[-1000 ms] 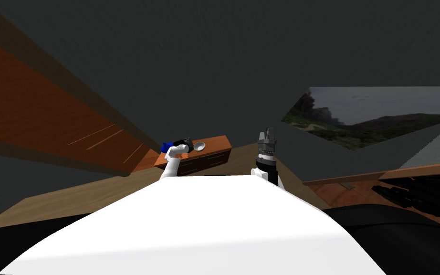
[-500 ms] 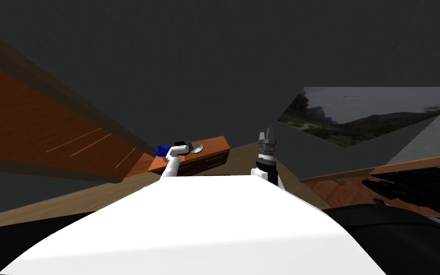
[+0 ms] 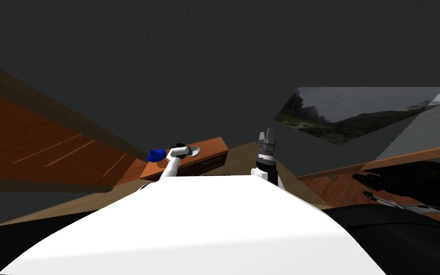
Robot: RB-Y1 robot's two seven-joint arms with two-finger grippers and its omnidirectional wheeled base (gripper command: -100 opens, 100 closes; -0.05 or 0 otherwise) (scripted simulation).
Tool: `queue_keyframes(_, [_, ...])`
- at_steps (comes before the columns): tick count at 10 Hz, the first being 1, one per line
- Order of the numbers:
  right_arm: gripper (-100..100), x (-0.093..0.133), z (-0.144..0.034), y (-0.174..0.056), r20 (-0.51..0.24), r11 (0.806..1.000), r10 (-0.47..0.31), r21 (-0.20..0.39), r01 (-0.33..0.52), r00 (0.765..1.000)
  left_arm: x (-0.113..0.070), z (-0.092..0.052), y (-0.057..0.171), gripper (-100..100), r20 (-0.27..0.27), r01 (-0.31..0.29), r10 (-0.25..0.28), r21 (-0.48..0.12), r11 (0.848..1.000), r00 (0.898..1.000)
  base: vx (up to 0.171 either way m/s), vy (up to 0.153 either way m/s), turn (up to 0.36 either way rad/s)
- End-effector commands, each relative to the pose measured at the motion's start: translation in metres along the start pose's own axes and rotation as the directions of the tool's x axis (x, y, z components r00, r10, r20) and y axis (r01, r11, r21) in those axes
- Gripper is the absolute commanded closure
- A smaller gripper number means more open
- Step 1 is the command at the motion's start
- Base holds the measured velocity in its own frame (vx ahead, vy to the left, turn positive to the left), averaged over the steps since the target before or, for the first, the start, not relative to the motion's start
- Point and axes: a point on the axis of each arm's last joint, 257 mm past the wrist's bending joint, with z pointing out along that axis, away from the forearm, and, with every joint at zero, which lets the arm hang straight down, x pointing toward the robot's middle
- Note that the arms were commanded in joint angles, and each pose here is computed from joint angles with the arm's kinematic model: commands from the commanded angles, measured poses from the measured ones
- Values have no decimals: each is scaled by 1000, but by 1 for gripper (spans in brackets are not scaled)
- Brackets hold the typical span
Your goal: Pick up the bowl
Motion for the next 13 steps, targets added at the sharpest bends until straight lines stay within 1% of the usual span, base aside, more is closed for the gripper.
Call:
queue_keyframes(1, [0, 0, 0, 0, 0, 1000, 0, 0, 0, 1000, -15, 6, 21, -100, 43, -4, 7, -72, 997, 999, 107, -28, -75])
queue_keyframes(3, [0, 0, 0, 0, 0, 1000, 0, 0, 0, 1000, -35, 12, 52, -100, 89, -2, 17, -158, 987, 996, 100, -18, -83])
queue_keyframes(5, [0, 0, 0, 0, 0, 1000, 0, 0, 0, 1000, -50, 15, 79, -100, 122, 4, 25, -228, 974, 992, 64, -20, -63])
queue_keyframes(6, [0, 0, 0, 0, 0, 1000, 0, 0, 0, 1000, -59, 16, 105, -100, 143, 13, 29, -284, 959, 989, 73, -6, -73])
queue_keyframes(7, [0, 0, 0, 0, 0, 1000, 0, 0, 0, 1000, -62, 16, 116, -100, 149, 17, 30, -304, 952, 988, 64, 3, -24])
queue_keyframes(8, [0, 0, 0, 0, 0, 1000, 0, 0, 0, 1000, -59, 17, 109, -100, 143, 13, 29, -286, 958, 989, 25, 2, 0])
queue_keyframes(9, [0, 0, 0, 0, 0, 1000, 0, 0, 0, 1000, -59, 17, 110, 0, 144, 14, 30, -290, 957, 989, 5, 0, 0])
queue_keyframes(10, [0, 0, 0, 0, 0, 1000, 0, 0, 0, 1000, -61, 20, 117, -100, 143, 11, 31, -290, 957, 989, 27, 3, 16])
queue_keyframes(13, [0, 0, 0, 0, 0, 1000, 0, 0, 0, 1000, -64, 27, 132, -100, 139, 7, 35, -290, 957, 990, 52, 10, 17])
